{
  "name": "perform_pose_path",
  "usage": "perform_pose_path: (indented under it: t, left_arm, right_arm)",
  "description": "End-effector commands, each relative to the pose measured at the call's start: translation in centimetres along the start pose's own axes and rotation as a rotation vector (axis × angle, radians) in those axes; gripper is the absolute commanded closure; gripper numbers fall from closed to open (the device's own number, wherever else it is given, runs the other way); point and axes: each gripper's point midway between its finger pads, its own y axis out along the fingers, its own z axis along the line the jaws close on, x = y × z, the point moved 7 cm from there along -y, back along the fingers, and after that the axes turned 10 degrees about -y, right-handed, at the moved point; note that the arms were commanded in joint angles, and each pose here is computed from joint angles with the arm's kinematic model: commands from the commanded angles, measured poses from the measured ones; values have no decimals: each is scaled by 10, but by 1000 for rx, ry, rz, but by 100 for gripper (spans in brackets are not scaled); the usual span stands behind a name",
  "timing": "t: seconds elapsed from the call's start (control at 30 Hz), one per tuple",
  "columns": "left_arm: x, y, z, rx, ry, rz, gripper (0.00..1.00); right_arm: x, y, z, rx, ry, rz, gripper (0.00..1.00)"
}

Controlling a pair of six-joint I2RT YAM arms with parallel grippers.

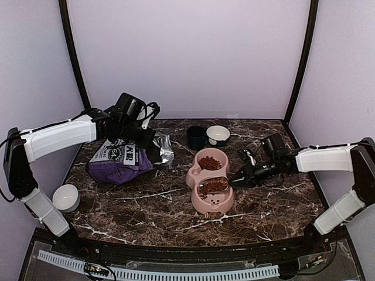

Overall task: Serve the pet food
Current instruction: Place the pet food in the pet food bowl.

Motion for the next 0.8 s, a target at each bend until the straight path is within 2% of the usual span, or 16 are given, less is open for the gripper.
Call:
perform_pose_path:
  t: [0.0,0.77]
  left_arm:
    - [15,-21,4,15,5,-90,100]
    - [15,-21,7,42,17,-88,100]
  right_arm:
    - [19,5,14,51,-75,-31,100]
    - [42,18,20,27,-140,24,100]
